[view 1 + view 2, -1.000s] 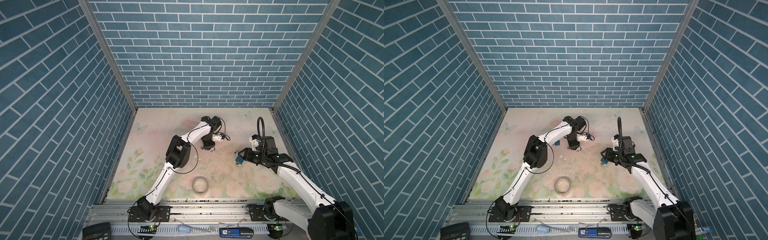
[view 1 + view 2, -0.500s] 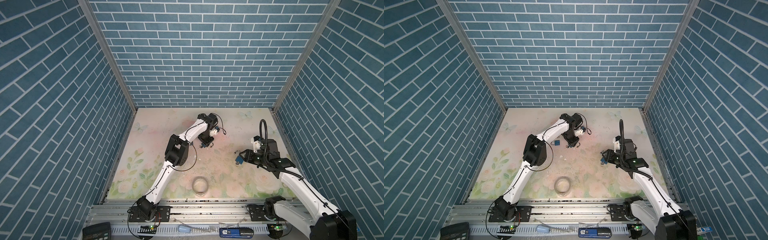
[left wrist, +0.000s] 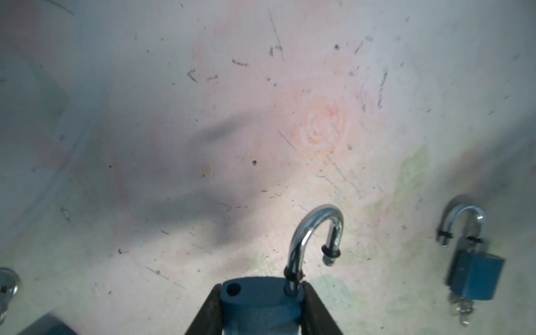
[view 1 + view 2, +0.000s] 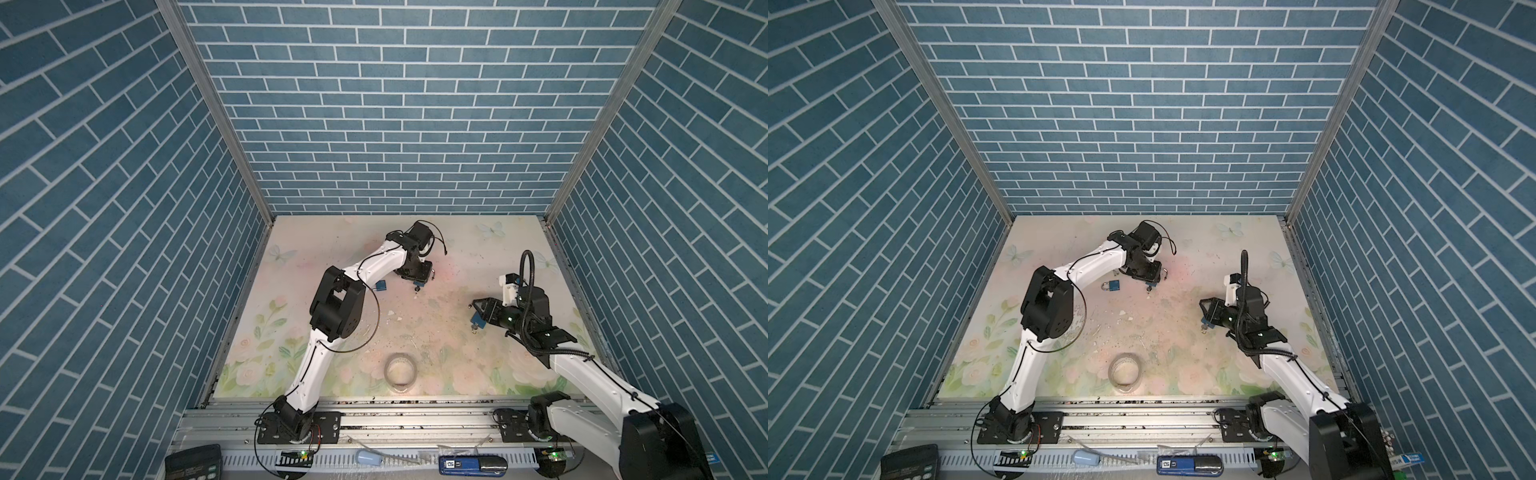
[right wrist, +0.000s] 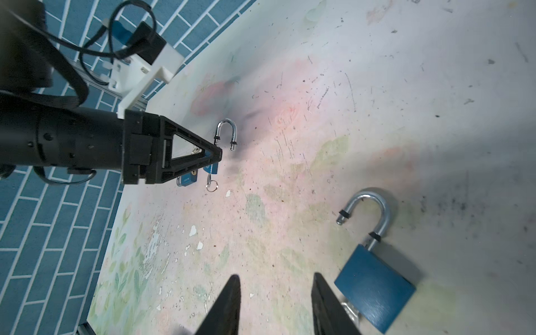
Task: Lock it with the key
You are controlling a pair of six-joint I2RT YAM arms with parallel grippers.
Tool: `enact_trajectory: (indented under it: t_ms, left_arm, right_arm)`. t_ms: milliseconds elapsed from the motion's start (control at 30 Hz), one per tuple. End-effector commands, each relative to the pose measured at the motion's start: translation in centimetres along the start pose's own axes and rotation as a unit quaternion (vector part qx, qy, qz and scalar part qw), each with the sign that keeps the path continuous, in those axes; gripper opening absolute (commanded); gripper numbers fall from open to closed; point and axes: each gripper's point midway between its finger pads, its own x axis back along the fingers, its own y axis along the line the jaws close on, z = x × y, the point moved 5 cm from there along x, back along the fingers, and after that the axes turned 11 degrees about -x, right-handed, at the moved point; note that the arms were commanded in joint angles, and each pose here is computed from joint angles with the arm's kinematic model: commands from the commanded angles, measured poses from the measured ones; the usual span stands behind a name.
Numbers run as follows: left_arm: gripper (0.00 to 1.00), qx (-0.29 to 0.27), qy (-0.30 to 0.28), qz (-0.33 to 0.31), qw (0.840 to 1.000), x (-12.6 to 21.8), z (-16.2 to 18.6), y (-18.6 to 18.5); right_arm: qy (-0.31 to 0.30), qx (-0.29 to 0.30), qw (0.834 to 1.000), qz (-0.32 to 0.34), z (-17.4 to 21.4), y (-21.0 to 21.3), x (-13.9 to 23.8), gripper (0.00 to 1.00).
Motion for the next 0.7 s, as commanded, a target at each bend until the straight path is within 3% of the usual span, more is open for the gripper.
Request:
enact_trajectory:
  t_ms: [0,233,433,667]
  left_arm:
    - [0.25,0.057,-0.093,0.043,0.993,2.9,-2.9,-1.6]
    - [0.30,0.174,-0.176,0.115,0.962,5.1,-3.2,-2.7]
    - [0.28,0.199,-0.210,0.128,0.949,7.6,-3.3,-3.3]
    - [0.26,0.246,-0.227,0.146,0.931,7.9,-2.5,-3.2]
  right_arm:
    - [-0.041,0.016,0.998,-0.045,-1.2,2.0,-1.3,0.41]
    - [-0.092,0.032,0.989,-0.111,-0.8,4.5,-4.8,0.41]
    - [-0.113,0.046,0.984,-0.130,-0.9,5.6,-6.9,0.41]
    - [-0.145,0.070,0.972,-0.171,-1.0,7.1,-7.2,0.40]
